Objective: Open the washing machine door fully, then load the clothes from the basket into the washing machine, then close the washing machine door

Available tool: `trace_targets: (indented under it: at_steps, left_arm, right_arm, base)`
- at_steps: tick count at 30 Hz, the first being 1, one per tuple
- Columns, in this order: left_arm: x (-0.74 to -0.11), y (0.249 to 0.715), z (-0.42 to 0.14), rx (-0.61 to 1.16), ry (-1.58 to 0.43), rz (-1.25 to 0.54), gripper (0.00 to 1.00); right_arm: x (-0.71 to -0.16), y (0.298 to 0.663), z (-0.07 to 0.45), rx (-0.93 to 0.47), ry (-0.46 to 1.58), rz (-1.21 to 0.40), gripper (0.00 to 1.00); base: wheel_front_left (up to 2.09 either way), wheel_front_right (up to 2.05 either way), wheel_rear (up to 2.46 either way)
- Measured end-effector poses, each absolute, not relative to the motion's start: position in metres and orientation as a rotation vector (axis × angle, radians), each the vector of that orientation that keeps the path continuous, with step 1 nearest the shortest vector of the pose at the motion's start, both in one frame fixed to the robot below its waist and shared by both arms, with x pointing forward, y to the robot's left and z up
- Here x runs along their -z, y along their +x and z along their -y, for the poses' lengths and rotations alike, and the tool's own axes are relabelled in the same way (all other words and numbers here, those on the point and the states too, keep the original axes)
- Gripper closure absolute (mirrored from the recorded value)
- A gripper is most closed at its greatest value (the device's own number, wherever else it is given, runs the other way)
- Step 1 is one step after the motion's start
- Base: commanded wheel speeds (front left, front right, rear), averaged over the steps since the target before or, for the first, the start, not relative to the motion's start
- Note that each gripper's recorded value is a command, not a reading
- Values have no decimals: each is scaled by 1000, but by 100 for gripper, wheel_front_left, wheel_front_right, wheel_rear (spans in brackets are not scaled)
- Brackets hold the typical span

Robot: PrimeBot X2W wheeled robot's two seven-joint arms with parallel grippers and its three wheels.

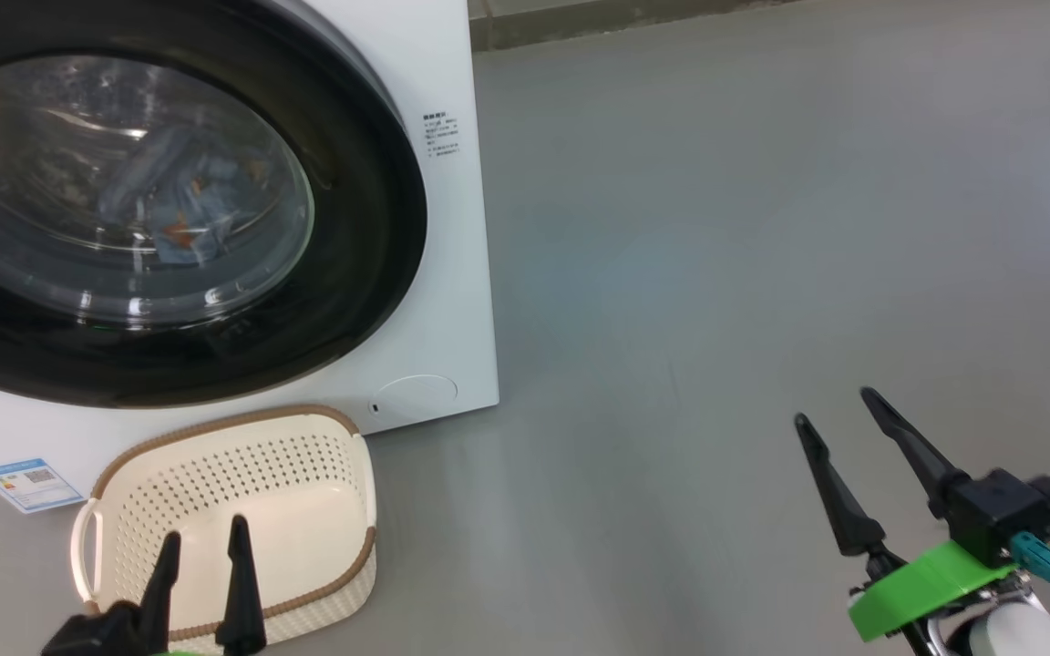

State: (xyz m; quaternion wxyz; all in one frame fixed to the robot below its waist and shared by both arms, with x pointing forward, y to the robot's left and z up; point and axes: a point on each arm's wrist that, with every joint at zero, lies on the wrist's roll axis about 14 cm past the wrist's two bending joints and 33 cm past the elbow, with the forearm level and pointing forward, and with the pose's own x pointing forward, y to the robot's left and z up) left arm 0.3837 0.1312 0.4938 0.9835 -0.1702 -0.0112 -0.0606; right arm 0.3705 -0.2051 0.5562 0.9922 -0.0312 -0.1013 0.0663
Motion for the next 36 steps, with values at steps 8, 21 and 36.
trace_targets:
  at_steps: [8,21,36]
  left_arm:
    - [-483,368,-146,79,-305,-5,0]
    - [-477,357,-166,19,-284,-15,0]
    - [-468,337,-186,-50,-272,-33,0]
  right_arm:
    - [-542,354,222,-52,-25,174,0]
    - [-545,350,222,-37,-14,188,0]
    - [-546,357,198,-112,-14,189,0]
  base:
    - [0,0,0]
    - [0,0,0]
    - [0,0,0]
